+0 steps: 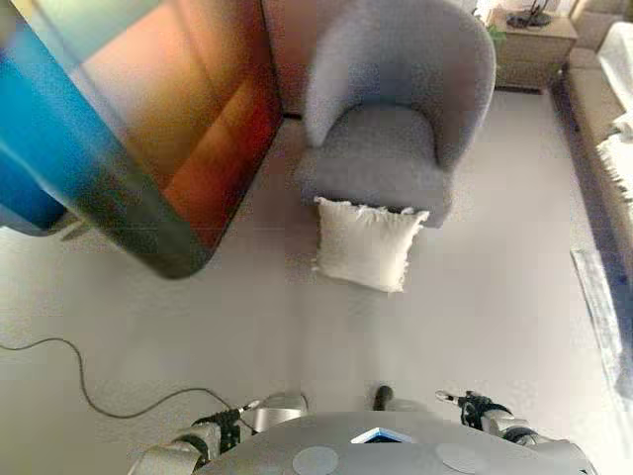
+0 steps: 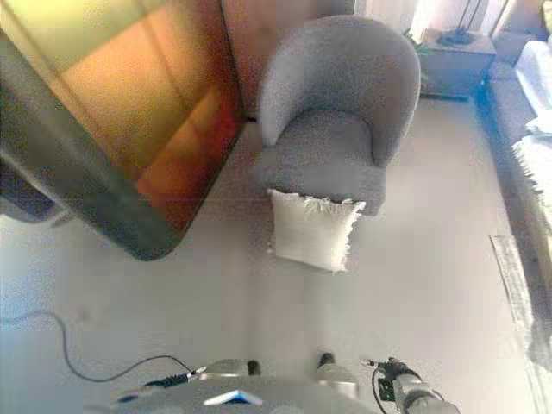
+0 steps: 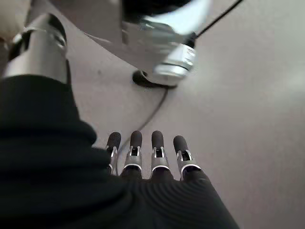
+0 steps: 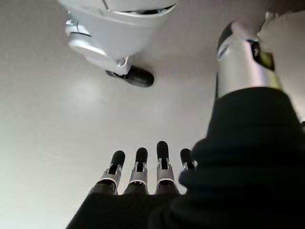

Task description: Pick up the cushion and take it to the sofa

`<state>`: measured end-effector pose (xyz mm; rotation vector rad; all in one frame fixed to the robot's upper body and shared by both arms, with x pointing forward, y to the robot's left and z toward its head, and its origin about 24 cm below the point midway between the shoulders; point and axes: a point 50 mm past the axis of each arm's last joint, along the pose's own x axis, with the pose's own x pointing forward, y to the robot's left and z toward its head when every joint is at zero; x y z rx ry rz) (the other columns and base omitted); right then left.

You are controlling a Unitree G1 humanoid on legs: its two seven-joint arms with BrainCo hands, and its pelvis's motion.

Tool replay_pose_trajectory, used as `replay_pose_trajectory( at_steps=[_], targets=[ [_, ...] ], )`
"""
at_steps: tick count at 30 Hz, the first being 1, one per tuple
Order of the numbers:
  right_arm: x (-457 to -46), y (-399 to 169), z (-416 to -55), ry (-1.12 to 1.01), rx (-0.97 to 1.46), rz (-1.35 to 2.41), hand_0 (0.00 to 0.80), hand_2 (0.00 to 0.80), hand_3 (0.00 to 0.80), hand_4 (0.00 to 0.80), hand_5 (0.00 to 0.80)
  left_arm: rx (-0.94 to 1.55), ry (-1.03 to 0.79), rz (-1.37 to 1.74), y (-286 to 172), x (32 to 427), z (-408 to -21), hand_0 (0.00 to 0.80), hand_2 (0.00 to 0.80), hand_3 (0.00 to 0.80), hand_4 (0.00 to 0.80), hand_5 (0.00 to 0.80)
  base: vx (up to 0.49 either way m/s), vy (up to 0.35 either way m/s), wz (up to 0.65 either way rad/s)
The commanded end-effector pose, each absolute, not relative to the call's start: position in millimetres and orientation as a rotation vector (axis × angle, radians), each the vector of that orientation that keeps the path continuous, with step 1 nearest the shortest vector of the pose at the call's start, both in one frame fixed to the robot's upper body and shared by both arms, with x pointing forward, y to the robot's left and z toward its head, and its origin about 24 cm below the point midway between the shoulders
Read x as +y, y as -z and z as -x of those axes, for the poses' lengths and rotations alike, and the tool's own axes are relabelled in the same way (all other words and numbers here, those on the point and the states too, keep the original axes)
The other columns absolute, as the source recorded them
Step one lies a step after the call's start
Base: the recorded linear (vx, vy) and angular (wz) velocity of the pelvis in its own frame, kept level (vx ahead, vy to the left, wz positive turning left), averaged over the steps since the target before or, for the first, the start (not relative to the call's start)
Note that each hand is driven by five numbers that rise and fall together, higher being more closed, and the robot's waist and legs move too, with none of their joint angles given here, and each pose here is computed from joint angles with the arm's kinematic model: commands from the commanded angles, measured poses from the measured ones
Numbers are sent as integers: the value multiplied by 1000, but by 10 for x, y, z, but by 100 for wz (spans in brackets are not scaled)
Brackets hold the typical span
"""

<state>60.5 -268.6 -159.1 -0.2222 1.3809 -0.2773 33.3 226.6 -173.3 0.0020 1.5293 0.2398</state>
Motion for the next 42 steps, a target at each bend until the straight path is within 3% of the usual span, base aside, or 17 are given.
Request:
replay_pose_trajectory(
  at_steps=[1,29,42],
  targets=[
    [-2599,1605,-716,269,1358,217,0,0,0,0,0,1498,-281,-5,1691,2404,-465,0,0,0,0,0,53,3,1],
    [-2533,1639,-631,239,1400,219,0,0,0,0,0,1553,-203,-65,1698,2389,-399,0,0,0,0,0,20,5,-1],
    [-2621,1568,-877,236,1348,243,0,0,0,0,0,1468,-224,21,1694,2342,-564,0,0,0,0,0,-27,-107,-5]
  ],
)
